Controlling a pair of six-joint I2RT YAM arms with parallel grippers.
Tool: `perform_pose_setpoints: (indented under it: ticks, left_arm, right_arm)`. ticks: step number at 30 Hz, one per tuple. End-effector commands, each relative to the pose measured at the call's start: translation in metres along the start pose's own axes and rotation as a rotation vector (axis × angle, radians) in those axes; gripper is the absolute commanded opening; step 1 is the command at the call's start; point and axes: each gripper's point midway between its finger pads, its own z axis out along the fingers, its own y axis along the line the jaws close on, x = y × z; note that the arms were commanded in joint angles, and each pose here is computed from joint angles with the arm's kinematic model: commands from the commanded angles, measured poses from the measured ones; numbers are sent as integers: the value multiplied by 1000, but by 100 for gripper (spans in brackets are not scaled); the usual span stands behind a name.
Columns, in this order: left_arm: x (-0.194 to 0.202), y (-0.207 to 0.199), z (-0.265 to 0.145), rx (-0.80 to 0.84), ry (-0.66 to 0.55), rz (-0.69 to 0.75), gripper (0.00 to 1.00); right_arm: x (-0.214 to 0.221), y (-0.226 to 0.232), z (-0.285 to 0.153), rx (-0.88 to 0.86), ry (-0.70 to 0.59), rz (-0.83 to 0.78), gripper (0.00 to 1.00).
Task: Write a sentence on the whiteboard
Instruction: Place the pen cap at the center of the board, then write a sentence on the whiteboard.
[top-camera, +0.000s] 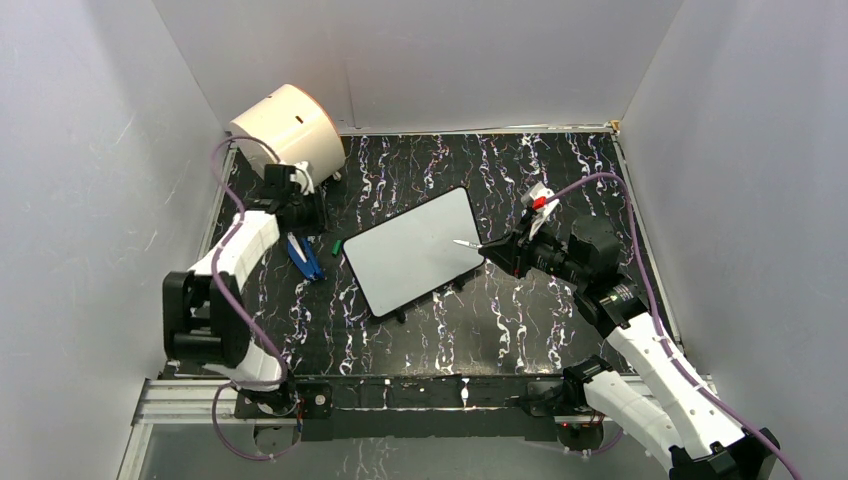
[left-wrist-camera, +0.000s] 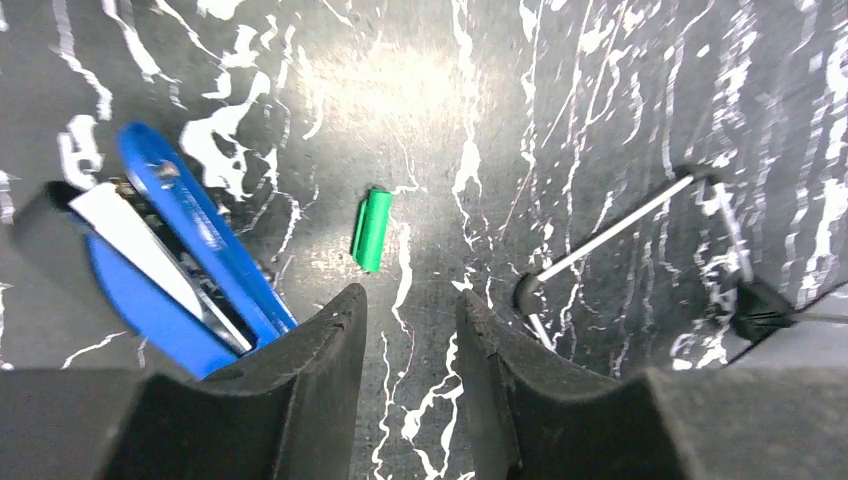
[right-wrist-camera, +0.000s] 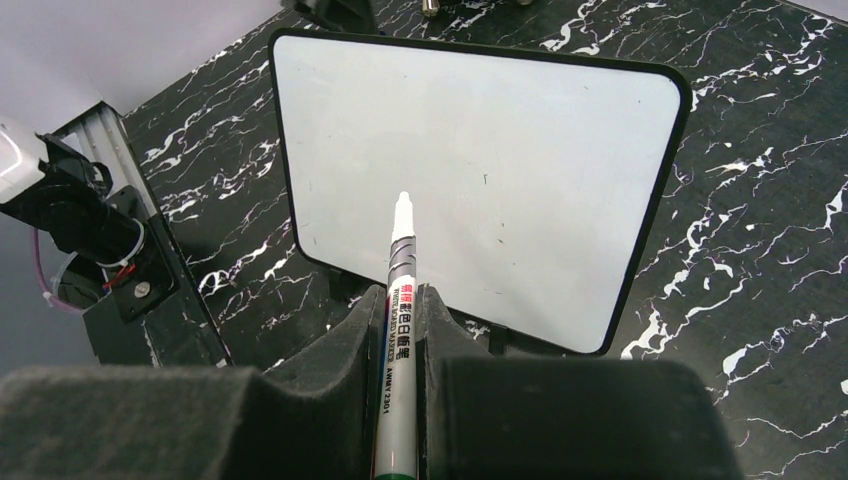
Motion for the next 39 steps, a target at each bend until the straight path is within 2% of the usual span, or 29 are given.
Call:
perform_pose_setpoints:
  ticks: [1,10,16,21,28,35,39]
  left_arm:
    - [-33,-7,-41,91,-174,-45,38]
    - [-58,-31,-102,340,-393,-49,50]
    - [-56,-63,-129,585,-444,35,53]
    - [-43,-85,-140,753,-420,137,53]
    - [-21,-110,-139,910,-320,224,52]
    - [6,-129,-122,908,-194,296,51]
    - [11,-135,-117,925,-165,307,49]
  right_arm:
    - [-16,3,-2,-6,-58,-24,0]
    - [-21,6,0,-21,-86,-34,0]
    - [-17,7,3,-31,-74,-30,0]
    - [-17,9,3,-38,-71,-35,0]
    - [-19,14,3,-63,-74,-43,0]
    - [-21,18,4,-88,-71,-46,0]
    - [-19,19,6,-102,-62,-43,0]
